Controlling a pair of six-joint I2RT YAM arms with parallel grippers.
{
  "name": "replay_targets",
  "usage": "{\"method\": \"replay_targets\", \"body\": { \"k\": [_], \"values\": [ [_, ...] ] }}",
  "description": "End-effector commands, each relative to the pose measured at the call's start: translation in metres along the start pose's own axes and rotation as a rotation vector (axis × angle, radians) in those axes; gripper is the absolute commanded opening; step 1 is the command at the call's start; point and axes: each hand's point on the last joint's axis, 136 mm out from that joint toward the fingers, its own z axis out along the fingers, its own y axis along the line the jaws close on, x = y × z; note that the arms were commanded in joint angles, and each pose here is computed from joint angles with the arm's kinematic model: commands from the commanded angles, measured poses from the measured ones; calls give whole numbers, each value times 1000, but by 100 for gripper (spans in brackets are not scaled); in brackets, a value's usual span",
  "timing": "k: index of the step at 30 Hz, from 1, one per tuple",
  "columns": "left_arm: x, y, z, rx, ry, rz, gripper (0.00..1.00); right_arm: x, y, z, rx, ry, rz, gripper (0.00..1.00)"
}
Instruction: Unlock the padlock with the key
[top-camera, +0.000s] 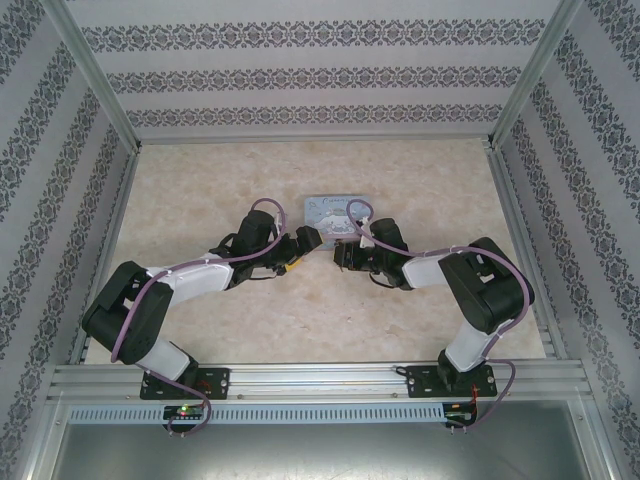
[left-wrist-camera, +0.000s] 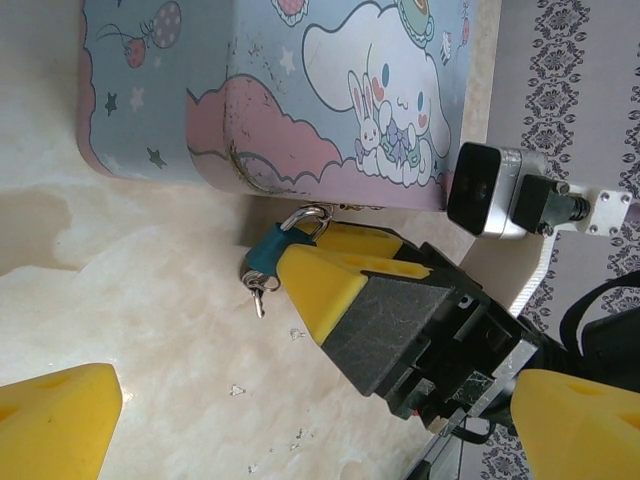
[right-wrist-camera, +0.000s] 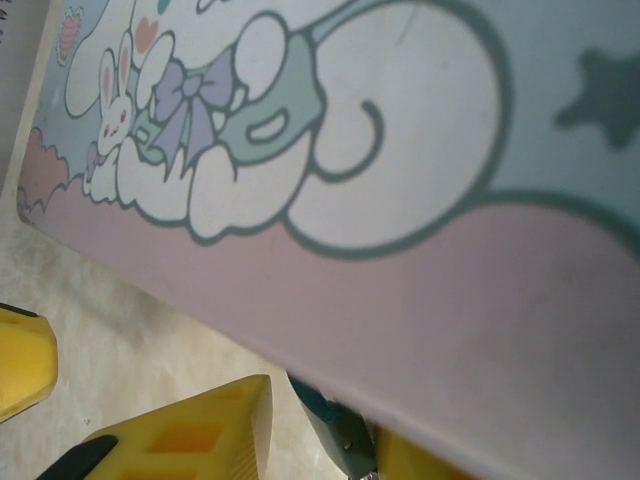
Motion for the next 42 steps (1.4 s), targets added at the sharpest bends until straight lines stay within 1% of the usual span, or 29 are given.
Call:
{"method": "replay_targets", "body": {
  "k": [1,5,17,23,27,30,34,35,37,40,42],
  "values": [
    [-3,2,0,13,-5,-13,100,43,-19,0,54,124,62,30],
    [-4,2,0,15,-6,-14,100,46,-21,0,58,127,64,25],
    [-3,4,-1,10,-4,-9,100,36,-20,1,49,104,84,0],
    [-1,4,0,12,5,0,100,32,-16,-3,28,92,97,0],
    [7,4,4,23,59,42,100,25,-6,-9,-19,84,123,0],
    [16,7,8,33,116,92,95,19,3,-14,-66,83,138,0],
    [27,11,12,59,169,163,80,12,15,-19,-133,100,149,0],
    [28,12,13,68,173,178,76,11,17,-19,-146,105,150,0],
    [29,13,14,86,177,194,69,11,19,-20,-167,116,155,0],
    [30,11,16,128,176,216,63,11,22,-21,-201,132,164,0],
    [30,9,17,157,175,230,60,12,25,-22,-230,145,171,0]
  ]
}}
